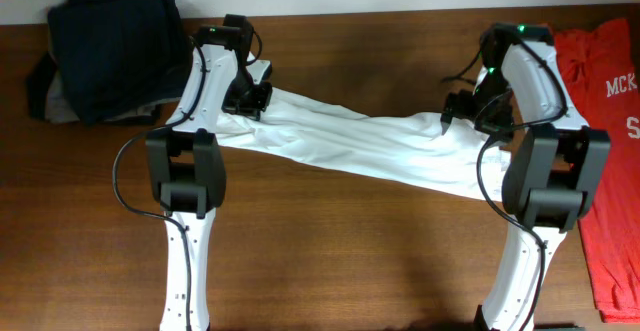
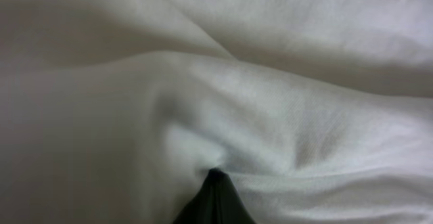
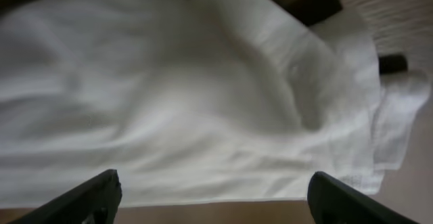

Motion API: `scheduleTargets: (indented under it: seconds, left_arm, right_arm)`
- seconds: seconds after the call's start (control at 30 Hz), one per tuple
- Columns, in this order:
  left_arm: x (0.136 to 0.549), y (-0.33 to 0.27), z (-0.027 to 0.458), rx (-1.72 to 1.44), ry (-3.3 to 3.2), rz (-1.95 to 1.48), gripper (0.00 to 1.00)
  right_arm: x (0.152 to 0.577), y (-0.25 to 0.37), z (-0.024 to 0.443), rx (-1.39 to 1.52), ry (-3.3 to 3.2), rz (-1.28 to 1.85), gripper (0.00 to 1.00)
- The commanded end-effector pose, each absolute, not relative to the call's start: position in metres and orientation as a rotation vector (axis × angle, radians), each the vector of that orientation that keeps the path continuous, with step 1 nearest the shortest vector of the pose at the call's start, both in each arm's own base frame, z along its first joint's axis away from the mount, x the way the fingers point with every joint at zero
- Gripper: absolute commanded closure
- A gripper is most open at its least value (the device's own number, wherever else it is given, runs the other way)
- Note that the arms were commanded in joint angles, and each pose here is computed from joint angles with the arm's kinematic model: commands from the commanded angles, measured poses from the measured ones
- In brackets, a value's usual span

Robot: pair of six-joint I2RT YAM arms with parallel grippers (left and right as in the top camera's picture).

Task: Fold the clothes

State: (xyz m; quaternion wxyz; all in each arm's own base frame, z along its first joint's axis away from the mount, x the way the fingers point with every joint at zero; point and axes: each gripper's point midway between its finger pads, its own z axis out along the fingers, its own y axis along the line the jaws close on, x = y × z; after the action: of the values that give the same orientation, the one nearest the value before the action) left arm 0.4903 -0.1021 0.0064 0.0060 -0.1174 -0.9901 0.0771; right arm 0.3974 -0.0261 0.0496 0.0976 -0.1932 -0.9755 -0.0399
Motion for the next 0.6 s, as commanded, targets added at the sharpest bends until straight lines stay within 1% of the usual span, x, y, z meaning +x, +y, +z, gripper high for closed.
scheduleTargets:
  seconds: [0.0, 0.03, 0.1, 0.17, 0.2, 0.23, 0.27, 0.33, 0.37, 0.4, 0.43, 0.47, 0.5, 0.57]
  left_arm:
    - [0.488, -0.061, -0.009, -0.245, -3.076, 0.054, 0.97]
    - [0.486, -0.059, -0.008, -0.239, -3.068, 0.053, 0.97]
    - [0.485, -0.058, -0.008, -0.237, -3.061, 0.052, 0.97]
    - [0.484, -0.056, -0.008, -0.232, -3.059, 0.039, 0.97]
    - [0.484, -0.050, -0.008, -0.209, -3.060, -0.010, 0.97]
    - [0.484, -0.038, -0.008, -0.172, -3.057, -0.090, 0.97]
    - [0.481, -0.019, -0.006, -0.105, -3.039, -0.197, 0.99]
    - [0.475, -0.007, -0.005, -0.054, -3.013, -0.220, 0.99]
    - [0.472, 0.000, -0.002, -0.016, -3.003, -0.221, 0.99]
    - [0.473, 0.001, 0.003, 0.028, -3.009, -0.223, 0.99]
    - [0.476, 0.001, 0.010, 0.034, -3.022, -0.224, 0.99]
    - [0.478, 0.001, 0.016, 0.035, -3.033, -0.225, 0.99]
    - [0.481, 0.004, 0.025, 0.048, -3.047, -0.252, 0.99]
    - [0.488, 0.003, 0.049, 0.055, -3.094, -0.249, 0.99]
  right_arm:
    - [0.380, -0.021, 0.018, -0.549, -2.841, -0.111, 0.13]
    - [0.375, -0.021, 0.009, -0.548, -2.830, -0.109, 0.19]
    - [0.364, -0.020, -0.007, -0.544, -2.806, -0.100, 0.37]
    - [0.356, -0.031, -0.022, -0.532, -2.813, -0.001, 0.59]
    - [0.351, -0.040, -0.027, -0.523, -2.811, 0.072, 0.76]
    - [0.347, -0.050, -0.027, -0.548, -2.799, 0.152, 0.84]
    - [0.342, -0.070, -0.024, -0.606, -2.774, 0.273, 0.89]
    - [0.341, -0.088, -0.017, -0.686, -2.749, 0.290, 0.89]
    - [0.344, -0.098, -0.010, -0.723, -2.748, 0.286, 0.85]
    - [0.349, -0.108, -0.001, -0.765, -2.755, 0.280, 0.70]
    - [0.353, -0.117, 0.008, -0.801, -2.759, 0.276, 0.45]
    - [0.355, -0.125, 0.016, -0.828, -2.759, 0.273, 0.31]
    - [0.356, -0.131, 0.025, -0.852, -2.754, 0.270, 0.01]
    - [0.356, -0.144, 0.051, -0.895, -2.739, 0.263, 0.01]
